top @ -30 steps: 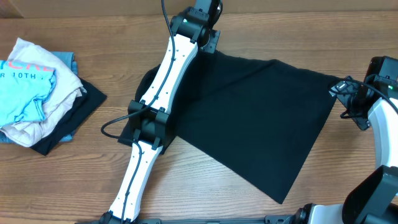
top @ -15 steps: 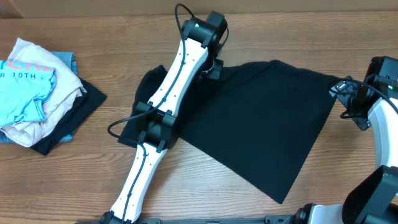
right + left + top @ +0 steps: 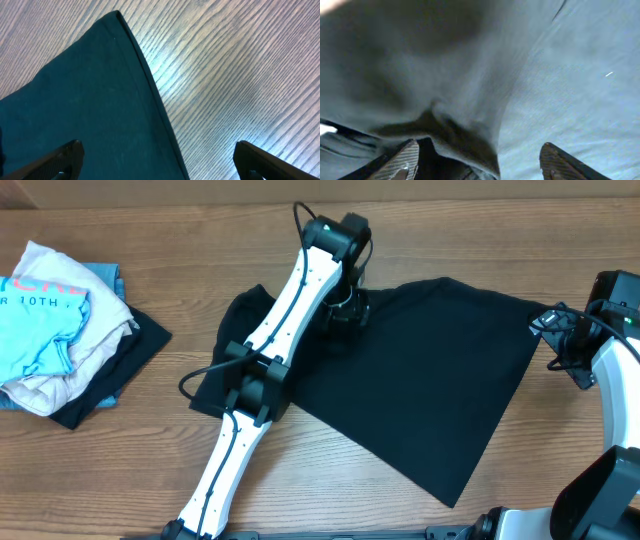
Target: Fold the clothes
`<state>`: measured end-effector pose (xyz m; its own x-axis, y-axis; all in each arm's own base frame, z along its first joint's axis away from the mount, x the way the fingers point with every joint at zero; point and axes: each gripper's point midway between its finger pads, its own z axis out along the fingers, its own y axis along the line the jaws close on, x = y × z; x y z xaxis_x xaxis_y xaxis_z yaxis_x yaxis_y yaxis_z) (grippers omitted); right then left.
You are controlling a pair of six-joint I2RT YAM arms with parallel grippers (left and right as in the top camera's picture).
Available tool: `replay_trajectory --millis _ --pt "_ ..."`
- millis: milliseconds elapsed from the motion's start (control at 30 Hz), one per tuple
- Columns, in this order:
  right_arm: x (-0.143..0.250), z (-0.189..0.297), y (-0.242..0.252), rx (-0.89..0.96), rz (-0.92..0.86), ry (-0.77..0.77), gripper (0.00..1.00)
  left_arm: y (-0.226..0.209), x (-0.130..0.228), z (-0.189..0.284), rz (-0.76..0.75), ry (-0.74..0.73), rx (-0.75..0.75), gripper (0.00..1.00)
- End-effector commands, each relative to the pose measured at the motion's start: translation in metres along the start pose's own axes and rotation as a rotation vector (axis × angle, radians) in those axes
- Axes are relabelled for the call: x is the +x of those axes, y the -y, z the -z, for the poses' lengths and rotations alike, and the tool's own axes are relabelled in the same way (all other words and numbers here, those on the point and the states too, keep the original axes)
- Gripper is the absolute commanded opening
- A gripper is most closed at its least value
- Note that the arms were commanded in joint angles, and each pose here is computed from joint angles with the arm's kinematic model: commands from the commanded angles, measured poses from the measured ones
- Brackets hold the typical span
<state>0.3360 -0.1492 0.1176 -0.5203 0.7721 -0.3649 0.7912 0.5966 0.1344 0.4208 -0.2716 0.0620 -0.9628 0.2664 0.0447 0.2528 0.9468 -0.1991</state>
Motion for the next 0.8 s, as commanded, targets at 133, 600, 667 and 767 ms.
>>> replay_trajectory --millis 133,600,667,767 --pt "-0.01 0.007 -0.004 -0.01 0.0 0.034 1.0 -0.018 -0.041 0.013 0.056 0.195 -0.116 0.85" --pt "-0.01 0.007 -0.004 -0.01 0.001 0.034 1.0 -0.078 -0.064 0.029 0.254 0.257 -0.061 0.92" --pt "-0.01 0.007 -0.004 -0.01 0.0 0.034 1.0 -0.083 -0.065 0.03 0.264 0.257 -0.062 0.93" --pt "-0.01 0.007 -0.004 -0.01 0.0 0.034 1.0 -0.092 -0.067 0.03 0.281 0.261 -0.063 0.94"
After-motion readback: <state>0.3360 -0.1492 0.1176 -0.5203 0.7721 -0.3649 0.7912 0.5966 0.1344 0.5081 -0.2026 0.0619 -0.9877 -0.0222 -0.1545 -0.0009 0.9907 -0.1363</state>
